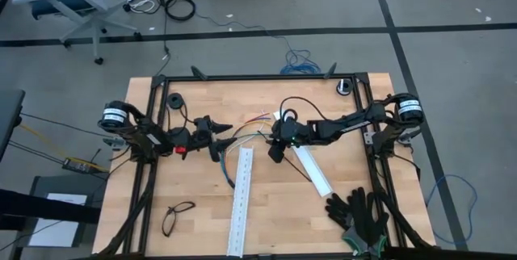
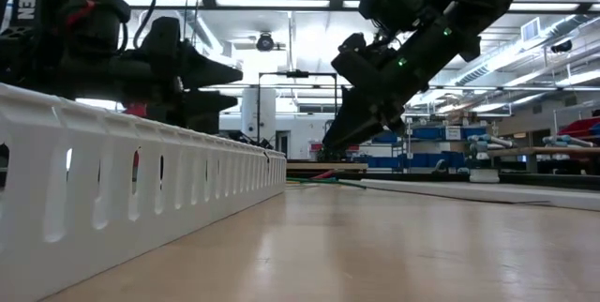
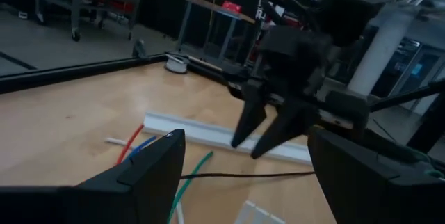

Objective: Ziptie cables
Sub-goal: Wrap the black zip tie around the object

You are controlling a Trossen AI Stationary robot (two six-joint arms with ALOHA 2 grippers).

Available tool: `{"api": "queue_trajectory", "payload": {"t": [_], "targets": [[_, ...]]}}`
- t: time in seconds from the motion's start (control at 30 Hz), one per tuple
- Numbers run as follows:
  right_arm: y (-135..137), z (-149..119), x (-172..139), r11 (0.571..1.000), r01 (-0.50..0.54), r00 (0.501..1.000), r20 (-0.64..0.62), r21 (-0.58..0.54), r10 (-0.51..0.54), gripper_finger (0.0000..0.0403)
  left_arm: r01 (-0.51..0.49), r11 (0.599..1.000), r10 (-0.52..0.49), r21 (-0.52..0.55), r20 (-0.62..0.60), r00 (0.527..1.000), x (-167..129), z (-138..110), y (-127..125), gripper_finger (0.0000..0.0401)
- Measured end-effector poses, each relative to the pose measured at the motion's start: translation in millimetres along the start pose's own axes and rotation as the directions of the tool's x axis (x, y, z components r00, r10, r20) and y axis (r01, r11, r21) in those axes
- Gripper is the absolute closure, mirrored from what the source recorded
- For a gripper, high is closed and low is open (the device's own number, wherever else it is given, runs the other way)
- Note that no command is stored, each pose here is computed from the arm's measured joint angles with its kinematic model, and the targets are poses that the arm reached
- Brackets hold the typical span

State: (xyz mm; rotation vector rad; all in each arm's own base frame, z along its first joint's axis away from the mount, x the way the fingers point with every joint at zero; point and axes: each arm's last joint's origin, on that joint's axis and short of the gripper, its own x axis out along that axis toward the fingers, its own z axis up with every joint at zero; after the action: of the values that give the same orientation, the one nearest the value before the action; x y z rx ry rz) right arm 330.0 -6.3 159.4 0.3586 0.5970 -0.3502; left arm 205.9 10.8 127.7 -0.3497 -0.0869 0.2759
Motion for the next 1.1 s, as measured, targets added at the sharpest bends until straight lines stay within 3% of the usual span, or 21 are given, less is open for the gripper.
{"api": "queue_trajectory", "payload": {"t": [0.2,0.4,0.63,0.77,1.1], "targets": [[10,-8,18,0.999,0.034,0.997,-0.068,-0.016,-0.035,0.0296,-0.003,1.0,0.003,0.002,-0.01,1.0,-5,-1,2,0.0121],[3,-5,40,0.987,0.152,0.975,-0.152,-0.059,-0.159,0.0315,-0.002,1.0,0.002,-0.002,-0.01,1.0,-5,-1,2,0.0121],[-3,-6,48,0.987,0.15,0.972,-0.176,-0.057,-0.158,0.0349,-0.011,1.0,0.011,0.006,-0.04,0.999,-5,-4,3,0.0121],[0,-4,47,0.986,0.134,0.978,-0.151,-0.097,-0.147,0.0396,-0.014,1.0,0.013,-0.013,-0.046,0.999,-6,-4,3,0.0121],[27,18,17,0.965,0.197,0.98,0.064,-0.174,-0.189,0.0403,0.059,0.997,-0.063,-0.043,-0.082,0.995,-6,-6,1,0.0121]]}}
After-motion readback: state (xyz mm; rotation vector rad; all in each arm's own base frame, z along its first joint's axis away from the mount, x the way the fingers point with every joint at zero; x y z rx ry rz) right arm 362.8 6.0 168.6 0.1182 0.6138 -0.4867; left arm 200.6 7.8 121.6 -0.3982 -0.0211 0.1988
